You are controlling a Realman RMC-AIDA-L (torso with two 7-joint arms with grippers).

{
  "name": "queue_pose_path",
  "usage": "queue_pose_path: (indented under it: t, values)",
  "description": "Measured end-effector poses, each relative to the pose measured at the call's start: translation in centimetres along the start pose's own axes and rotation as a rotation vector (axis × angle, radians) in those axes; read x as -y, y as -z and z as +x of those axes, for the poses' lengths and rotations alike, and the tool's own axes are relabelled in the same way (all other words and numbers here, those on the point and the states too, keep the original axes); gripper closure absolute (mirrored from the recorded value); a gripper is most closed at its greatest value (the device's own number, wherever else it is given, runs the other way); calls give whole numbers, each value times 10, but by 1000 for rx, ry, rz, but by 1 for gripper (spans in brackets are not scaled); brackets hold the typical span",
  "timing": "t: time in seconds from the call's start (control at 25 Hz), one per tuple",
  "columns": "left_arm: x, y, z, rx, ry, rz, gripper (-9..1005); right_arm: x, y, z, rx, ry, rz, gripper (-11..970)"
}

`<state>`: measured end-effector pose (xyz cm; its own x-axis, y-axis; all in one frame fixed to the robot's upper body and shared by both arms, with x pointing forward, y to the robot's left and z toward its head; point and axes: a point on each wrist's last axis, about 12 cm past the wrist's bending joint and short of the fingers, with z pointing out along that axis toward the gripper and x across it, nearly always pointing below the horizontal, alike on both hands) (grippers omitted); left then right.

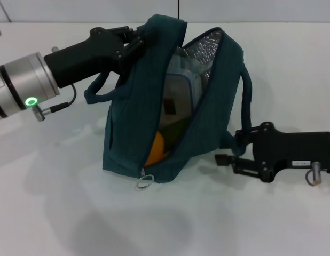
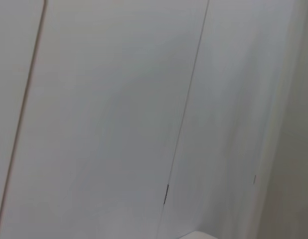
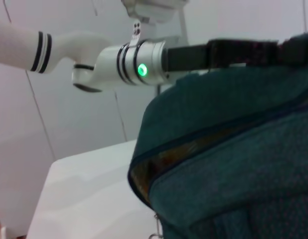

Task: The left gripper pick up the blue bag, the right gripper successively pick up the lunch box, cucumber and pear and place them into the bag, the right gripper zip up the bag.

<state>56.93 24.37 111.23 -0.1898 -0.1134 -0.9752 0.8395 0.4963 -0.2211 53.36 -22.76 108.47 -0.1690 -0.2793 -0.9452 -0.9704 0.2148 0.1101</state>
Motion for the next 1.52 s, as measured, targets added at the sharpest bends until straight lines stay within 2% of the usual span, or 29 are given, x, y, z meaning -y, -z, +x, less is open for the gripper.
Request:
queue_pose_path:
  t: [0.04, 0.24, 0.36, 0.52, 0.68, 0.8, 1.0, 1.4, 1.52]
  values:
    - [0, 0, 0, 0, -6, -1, 820, 0, 4, 0, 15, 15, 14, 501]
    - [1, 4, 5, -2, -37, -12, 818, 1, 16, -2, 119, 43, 79, 725]
    - [1, 9, 8, 4, -45, -26, 817, 1, 23, -6, 194, 57, 119, 768]
    - [3, 15, 16, 26, -40, -51, 815, 0, 26, -14, 247, 96, 103, 826]
    - [4, 25, 25, 107, 18, -114, 813, 3, 35, -23, 307, 120, 114, 883]
    - [6, 33, 31, 148, 59, -140, 812, 3, 45, -27, 351, 120, 129, 887]
    - [16, 43, 38, 181, 97, -112, 809, 3, 52, -27, 372, 91, 132, 890]
    - [20, 42, 42, 161, 120, -78, 805, 1, 46, -16, 343, 45, 119, 890]
    - [19, 43, 40, 179, 132, -81, 671, 0, 44, -16, 339, 45, 104, 890]
